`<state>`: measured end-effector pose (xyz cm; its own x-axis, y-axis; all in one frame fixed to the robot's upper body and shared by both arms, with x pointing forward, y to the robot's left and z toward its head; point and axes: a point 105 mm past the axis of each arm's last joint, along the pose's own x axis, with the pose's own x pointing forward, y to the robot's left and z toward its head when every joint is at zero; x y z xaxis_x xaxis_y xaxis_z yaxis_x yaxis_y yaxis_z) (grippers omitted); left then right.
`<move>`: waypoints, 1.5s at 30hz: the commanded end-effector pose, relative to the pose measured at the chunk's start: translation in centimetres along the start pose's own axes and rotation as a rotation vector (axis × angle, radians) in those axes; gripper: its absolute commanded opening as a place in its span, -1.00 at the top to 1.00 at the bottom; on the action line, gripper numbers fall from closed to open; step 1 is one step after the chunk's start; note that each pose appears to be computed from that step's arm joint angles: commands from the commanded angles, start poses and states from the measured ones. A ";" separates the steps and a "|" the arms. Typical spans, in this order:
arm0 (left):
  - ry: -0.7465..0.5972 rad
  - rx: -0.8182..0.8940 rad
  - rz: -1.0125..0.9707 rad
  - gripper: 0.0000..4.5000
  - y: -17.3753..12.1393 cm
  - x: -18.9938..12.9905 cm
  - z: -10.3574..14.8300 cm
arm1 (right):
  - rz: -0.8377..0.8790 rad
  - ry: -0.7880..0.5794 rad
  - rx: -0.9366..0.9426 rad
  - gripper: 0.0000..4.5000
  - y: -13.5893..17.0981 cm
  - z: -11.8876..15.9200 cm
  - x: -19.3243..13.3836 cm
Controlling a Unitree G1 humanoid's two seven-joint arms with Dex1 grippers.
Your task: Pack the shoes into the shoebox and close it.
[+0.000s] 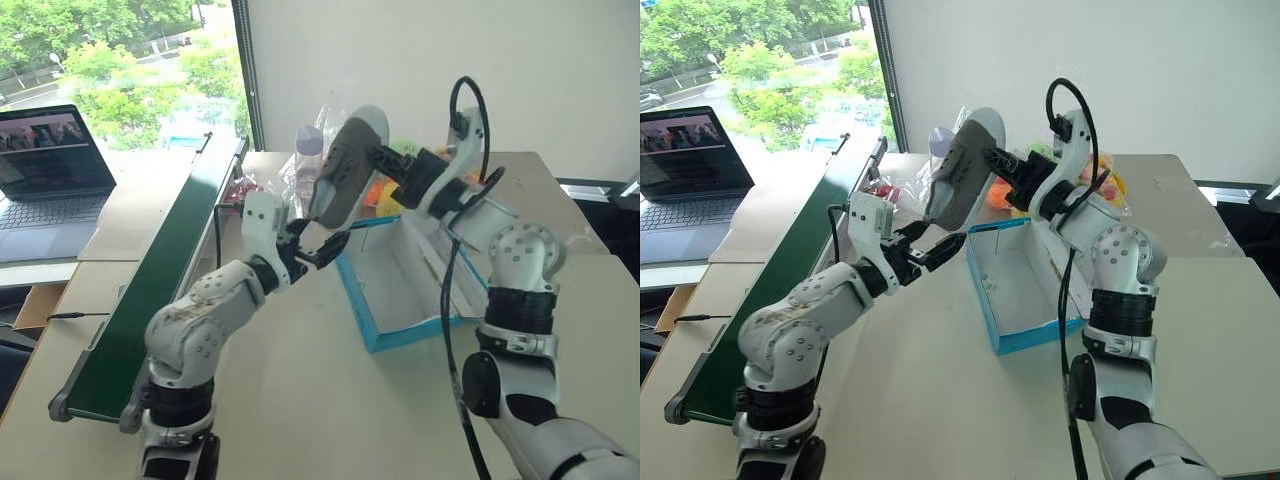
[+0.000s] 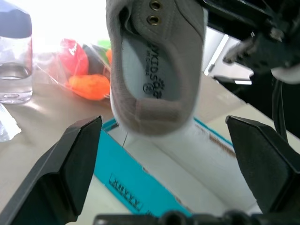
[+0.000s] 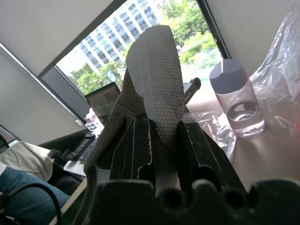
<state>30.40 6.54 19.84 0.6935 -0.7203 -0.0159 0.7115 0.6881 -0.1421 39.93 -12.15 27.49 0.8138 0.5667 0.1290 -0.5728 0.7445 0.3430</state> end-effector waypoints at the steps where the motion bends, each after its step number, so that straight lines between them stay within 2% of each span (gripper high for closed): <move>1: 0.021 0.054 -0.096 -0.99 -1.3 -0.7 0.5 | -0.050 -0.017 -0.190 0.89 -0.6 3.6 -0.6; 4: 0.084 0.106 -0.122 -0.99 -1.3 -0.9 -0.3 | -0.155 0.143 -0.297 0.89 -2.2 3.3 -1.4; 8: 0.114 0.158 -0.126 -0.99 -1.0 -0.7 -0.6 | -0.183 0.356 -0.261 0.89 -2.3 1.3 -2.3; 18: 0.116 0.181 -0.102 -0.99 -0.4 -0.2 -0.8 | -0.230 0.644 -0.418 0.89 -4.4 -5.1 -4.6; 24: 0.114 0.193 -0.076 -0.99 -0.2 0.0 -0.7 | -0.253 0.764 -0.542 0.89 -6.1 -8.4 -5.5; 35: 0.114 0.195 -0.064 -0.99 -0.3 0.1 -0.7 | -0.208 0.815 -0.588 0.89 -5.7 -10.9 -4.9; 36: 0.119 0.201 -0.065 -1.00 -0.3 0.1 -0.8 | -0.210 0.807 -0.596 0.45 -5.7 -10.8 -4.8; 37: 0.132 0.223 -0.070 -1.00 -0.4 0.1 -0.8 | -0.215 0.784 -0.593 0.38 -5.5 -10.4 -4.4; 38: 0.138 0.235 -0.076 -1.00 -0.4 0.2 -0.8 | -0.215 0.758 -0.589 0.18 -5.1 -9.9 -3.9; 39: 0.139 0.240 -0.080 -1.00 -0.5 0.2 -0.7 | -0.212 0.736 -0.587 0.09 -4.8 -9.5 -3.5; 45: 0.155 0.266 -0.069 -1.00 0.0 0.2 -0.5 | -0.201 0.625 -0.638 -0.86 -2.7 -6.4 -1.9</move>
<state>30.59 6.46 18.17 0.6317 -0.7484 -0.2020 0.7721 0.6308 0.0772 39.05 -13.50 16.74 0.7546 0.3303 -0.5670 -0.5451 0.7966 -0.2615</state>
